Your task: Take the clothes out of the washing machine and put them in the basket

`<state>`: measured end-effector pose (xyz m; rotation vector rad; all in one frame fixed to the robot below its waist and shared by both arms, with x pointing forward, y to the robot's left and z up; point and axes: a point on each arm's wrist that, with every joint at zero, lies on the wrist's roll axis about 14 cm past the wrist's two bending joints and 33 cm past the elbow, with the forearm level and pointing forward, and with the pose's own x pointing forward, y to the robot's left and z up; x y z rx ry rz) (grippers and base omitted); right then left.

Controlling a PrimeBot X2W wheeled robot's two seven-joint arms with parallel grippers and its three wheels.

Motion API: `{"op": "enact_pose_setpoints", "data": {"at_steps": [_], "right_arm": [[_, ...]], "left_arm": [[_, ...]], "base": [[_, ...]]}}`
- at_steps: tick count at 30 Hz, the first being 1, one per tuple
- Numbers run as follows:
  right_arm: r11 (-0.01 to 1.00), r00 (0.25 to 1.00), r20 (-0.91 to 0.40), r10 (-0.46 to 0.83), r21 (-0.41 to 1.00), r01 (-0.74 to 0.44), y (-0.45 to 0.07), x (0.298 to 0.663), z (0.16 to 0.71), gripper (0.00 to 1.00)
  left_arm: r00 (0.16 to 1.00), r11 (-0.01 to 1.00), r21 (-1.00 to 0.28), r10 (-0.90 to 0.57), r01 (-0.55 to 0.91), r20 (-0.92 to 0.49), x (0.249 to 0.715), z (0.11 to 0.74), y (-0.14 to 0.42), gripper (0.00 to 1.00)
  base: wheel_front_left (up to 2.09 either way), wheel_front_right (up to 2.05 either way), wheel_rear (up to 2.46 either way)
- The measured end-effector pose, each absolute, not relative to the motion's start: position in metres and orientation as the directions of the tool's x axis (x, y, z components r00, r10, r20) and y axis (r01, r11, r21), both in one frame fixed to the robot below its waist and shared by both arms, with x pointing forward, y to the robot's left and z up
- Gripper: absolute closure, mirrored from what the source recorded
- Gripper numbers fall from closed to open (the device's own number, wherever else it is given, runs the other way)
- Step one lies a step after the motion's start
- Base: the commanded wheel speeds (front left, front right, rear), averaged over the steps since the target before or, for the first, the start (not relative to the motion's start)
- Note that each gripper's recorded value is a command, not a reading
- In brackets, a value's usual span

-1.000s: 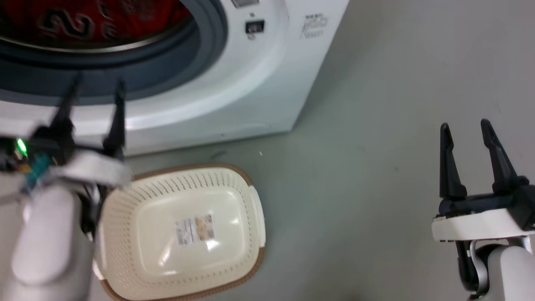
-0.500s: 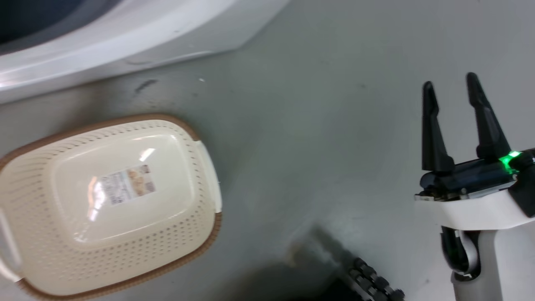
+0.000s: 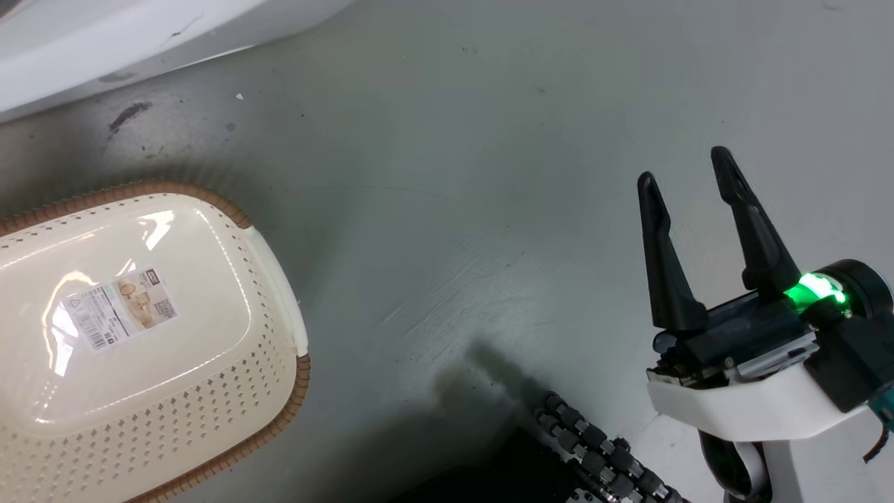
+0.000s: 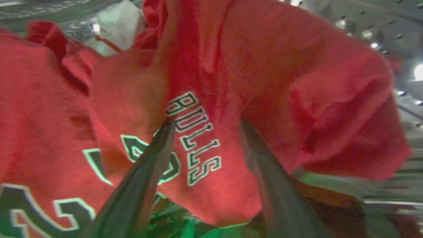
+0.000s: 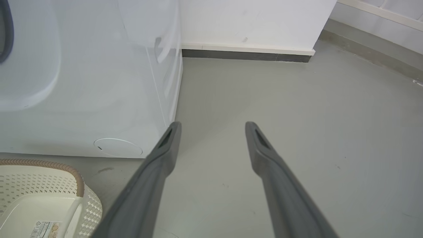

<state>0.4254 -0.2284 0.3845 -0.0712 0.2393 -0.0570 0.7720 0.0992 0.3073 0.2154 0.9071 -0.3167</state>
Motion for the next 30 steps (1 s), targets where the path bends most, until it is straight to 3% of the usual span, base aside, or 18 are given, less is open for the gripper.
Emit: {"op": "enact_pose_setpoints", "data": {"at_steps": [4, 5, 11, 12, 13, 30], "right_arm": [[0.995, 0.972, -0.224, -0.07, -0.081, 0.053, -0.229, 0.424, 0.39, 0.0], [0.99, 0.968, -0.221, -0.118, -0.098, 0.098, -0.244, 0.421, 0.392, 0.0], [0.988, 0.966, -0.222, -0.136, -0.1, 0.116, -0.251, 0.423, 0.389, 0.0], [0.988, 0.966, -0.221, -0.137, -0.102, 0.117, -0.251, 0.423, 0.389, 0.0], [0.988, 0.966, -0.22, -0.137, -0.103, 0.117, -0.252, 0.423, 0.389, 0.0], [0.99, 0.985, -0.148, -0.092, -0.121, 0.075, -0.244, 0.442, 0.406, 0.0]], "left_arm": [[0.521, 0.941, 0.03, -0.16, 0.338, -0.839, 0.768, 0.296, 0.102, 0.0], [0.47, 0.941, 0.019, -0.152, 0.339, -0.869, 0.761, 0.284, 0.103, 0.0], [0.444, 0.942, 0.028, -0.132, 0.335, -0.886, 0.758, 0.267, 0.111, 0.0], [0.441, 0.942, 0.026, -0.132, 0.335, -0.888, 0.757, 0.265, 0.111, 0.74], [0.436, 0.942, 0.02, -0.136, 0.334, -0.89, 0.757, 0.263, 0.111, 1.0], [0.628, 0.946, 0.065, -0.157, 0.317, -0.762, 0.784, 0.297, 0.125, 1.0]], "base": [[0.0, 0.0, 0.0], [0.0, 0.0, 0.0], [0.0, 0.0, 0.0], [0.0, 0.0, 0.0], [0.0, 0.0, 0.0], [0.0, 0.0, 0.0]]}}
